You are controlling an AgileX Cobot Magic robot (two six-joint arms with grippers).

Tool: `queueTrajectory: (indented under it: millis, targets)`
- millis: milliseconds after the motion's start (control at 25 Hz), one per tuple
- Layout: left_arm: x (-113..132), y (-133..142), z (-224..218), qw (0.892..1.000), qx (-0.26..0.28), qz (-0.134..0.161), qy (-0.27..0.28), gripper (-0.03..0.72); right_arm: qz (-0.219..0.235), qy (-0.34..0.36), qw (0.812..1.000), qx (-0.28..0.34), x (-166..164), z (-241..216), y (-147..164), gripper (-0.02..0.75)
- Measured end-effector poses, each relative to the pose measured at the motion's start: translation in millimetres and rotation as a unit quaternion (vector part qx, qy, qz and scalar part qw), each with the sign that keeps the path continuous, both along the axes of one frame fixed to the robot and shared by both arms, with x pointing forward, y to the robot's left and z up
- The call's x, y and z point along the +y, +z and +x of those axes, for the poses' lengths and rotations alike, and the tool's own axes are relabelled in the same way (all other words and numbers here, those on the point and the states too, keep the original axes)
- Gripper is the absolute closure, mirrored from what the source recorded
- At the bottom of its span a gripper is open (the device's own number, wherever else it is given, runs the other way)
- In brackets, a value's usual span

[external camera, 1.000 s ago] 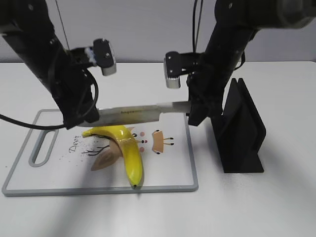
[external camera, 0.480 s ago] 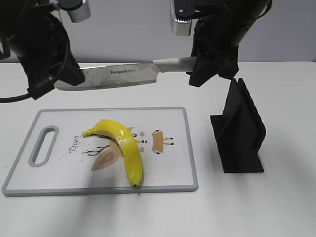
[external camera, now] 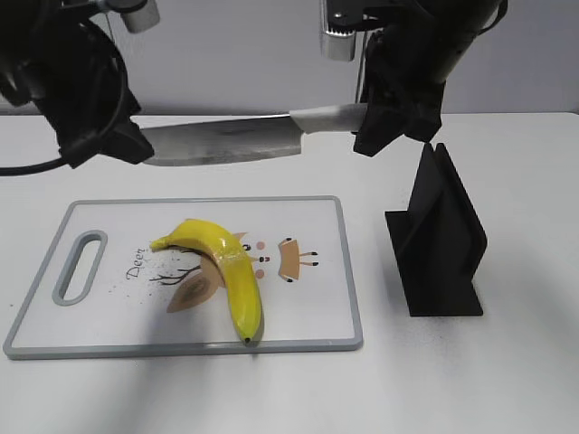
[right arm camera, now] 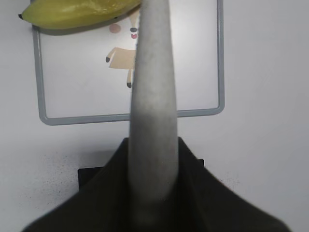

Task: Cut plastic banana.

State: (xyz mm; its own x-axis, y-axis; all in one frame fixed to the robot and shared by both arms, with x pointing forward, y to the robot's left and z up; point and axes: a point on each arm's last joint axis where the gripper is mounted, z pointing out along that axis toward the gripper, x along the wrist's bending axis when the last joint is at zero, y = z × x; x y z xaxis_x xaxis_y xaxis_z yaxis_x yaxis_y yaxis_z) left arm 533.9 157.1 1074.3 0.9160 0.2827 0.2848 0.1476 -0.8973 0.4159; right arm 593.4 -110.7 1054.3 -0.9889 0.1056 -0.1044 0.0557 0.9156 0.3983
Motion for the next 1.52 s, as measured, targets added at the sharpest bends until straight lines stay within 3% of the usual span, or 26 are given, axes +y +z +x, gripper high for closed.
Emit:
queueTrajectory:
  millis: [120, 200, 320, 480, 600, 720, 800, 960, 1200, 1360, 1520]
  targets:
    - [5, 1, 5, 0.997, -0.004, -0.001, 0.074, 0.079, -0.003, -0.026, 1.000, 0.008, -1, 1, 0, 0.546]
    - [13, 0, 7, 0.989, 0.000, 0.012, 0.149, 0.083, -0.001, -0.066, 0.998, 0.022, -2, 1, -1, 0.547]
    - [34, -2, 9, 0.955, 0.024, 0.032, 0.293, 0.098, 0.013, -0.151, 0.987, 0.056, -2, 1, 0, 0.547]
    - [69, -1, 8, 0.909, 0.091, 0.045, 0.405, 0.101, 0.040, -0.254, 0.963, 0.085, -1, 4, 8, 0.547]
    - [95, 0, 8, 0.875, 0.143, 0.012, 0.462, 0.101, 0.059, -0.344, 0.932, 0.101, -2, 8, 14, 0.547]
    - [126, 0, 8, 0.843, 0.172, -0.003, 0.509, 0.101, 0.059, -0.461, 0.878, 0.117, -14, 14, 14, 0.547]
    - [140, 1, 7, 0.830, 0.172, -0.010, 0.530, 0.101, 0.047, -0.521, 0.843, 0.122, -31, 17, 16, 0.547]
    - [144, 13, -18, 0.827, 0.164, -0.034, 0.537, 0.110, 0.061, -0.581, 0.802, 0.126, -64, 12, 34, 0.547]
    - [142, 38, -85, 0.835, 0.118, -0.073, 0.533, 0.116, 0.104, -0.616, 0.772, 0.115, -84, -31, 57, 0.547]
    - [142, 45, -131, 0.839, 0.082, -0.098, 0.530, 0.125, 0.125, -0.634, 0.755, 0.112, -91, -55, 43, 0.547]
    - [141, 40, -178, 0.841, 0.041, -0.125, 0.524, 0.125, 0.132, -0.640, 0.749, 0.108, -95, -67, 25, 0.547]
